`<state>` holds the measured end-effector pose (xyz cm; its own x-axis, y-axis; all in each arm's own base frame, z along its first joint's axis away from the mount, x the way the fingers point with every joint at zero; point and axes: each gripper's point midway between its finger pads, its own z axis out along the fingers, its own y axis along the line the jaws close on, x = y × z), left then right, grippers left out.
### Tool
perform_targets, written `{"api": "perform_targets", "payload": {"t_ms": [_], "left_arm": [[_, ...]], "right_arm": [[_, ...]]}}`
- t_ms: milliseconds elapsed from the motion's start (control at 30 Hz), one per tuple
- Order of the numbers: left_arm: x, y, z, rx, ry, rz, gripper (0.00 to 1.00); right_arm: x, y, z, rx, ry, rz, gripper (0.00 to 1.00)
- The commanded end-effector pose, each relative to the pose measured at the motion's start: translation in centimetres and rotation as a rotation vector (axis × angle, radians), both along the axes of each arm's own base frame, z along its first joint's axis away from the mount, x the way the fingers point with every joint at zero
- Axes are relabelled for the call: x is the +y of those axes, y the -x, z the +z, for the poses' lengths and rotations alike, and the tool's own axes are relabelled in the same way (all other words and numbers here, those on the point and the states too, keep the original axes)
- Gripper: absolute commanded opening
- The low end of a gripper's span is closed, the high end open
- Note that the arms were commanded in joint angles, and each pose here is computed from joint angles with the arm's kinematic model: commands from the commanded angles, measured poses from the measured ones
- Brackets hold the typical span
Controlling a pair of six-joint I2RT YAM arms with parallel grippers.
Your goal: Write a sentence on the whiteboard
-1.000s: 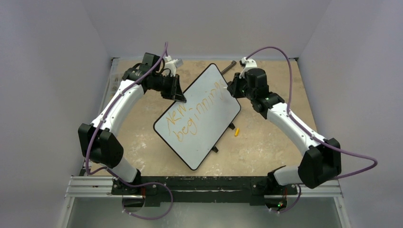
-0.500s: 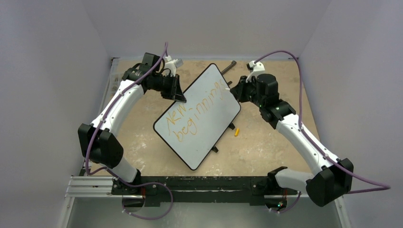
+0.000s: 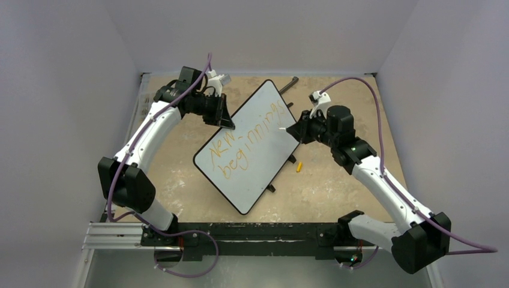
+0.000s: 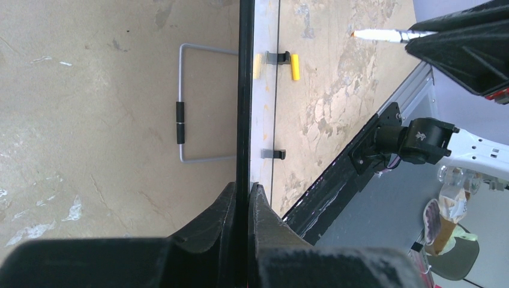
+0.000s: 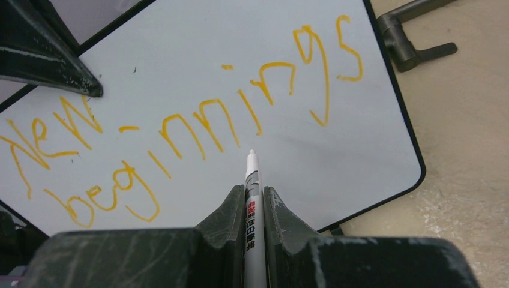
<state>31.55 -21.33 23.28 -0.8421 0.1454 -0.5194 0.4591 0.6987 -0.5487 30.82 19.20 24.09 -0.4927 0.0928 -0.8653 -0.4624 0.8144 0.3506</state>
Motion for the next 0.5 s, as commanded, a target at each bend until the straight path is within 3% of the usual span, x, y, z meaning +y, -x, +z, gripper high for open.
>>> {"api": "perform_targets", "payload": {"t_ms": [0, 467], "left_arm": [[1.9, -1.5, 0.8, -0.125, -0.083, 0.055, 0.00], [2.4, -1.8, 0.3, -0.120, -0.114, 0.078, 0.00]], "right_arm": [[1.7, 1.8, 1.0, -0.033, -0.063, 0.120, 0.00], [7.5, 8.2, -1.8, -0.052, 0.003, 0.359, 0.00]]}}
